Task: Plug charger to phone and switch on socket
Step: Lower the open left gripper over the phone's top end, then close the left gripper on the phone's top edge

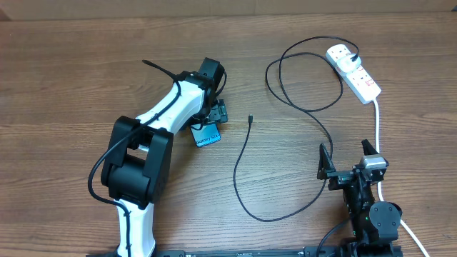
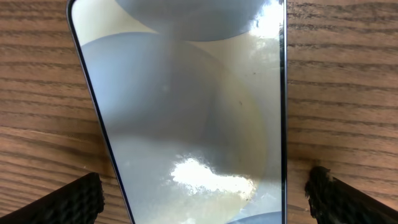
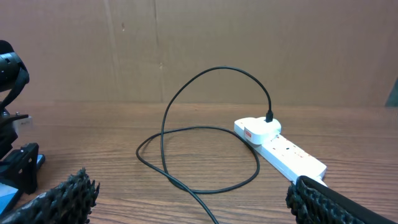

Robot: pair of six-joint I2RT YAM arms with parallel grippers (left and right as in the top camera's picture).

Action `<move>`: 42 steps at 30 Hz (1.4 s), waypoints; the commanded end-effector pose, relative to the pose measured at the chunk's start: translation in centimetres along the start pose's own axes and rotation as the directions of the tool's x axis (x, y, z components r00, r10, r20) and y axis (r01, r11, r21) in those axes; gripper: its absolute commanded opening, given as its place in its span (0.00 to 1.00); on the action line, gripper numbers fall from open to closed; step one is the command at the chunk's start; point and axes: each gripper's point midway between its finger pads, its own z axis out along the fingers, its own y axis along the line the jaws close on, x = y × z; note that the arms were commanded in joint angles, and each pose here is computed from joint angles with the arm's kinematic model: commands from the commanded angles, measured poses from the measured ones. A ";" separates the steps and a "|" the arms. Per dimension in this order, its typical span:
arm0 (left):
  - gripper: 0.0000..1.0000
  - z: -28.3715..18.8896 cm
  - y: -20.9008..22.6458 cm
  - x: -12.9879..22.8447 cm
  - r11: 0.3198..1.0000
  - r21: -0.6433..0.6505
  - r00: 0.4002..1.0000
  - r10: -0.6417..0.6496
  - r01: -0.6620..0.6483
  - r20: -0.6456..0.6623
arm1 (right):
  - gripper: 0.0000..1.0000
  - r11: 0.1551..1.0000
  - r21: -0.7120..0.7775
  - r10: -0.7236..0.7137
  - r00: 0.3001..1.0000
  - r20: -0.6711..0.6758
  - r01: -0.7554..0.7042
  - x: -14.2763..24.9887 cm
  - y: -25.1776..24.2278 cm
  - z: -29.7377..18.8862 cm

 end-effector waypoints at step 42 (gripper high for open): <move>1.00 2.1 0.3 0.6 0.999 0.029 0.997 -0.013 0.015 -0.078 | 1.00 1.000 0.010 0.007 1.000 0.003 -0.007 0.2 -0.2 0.0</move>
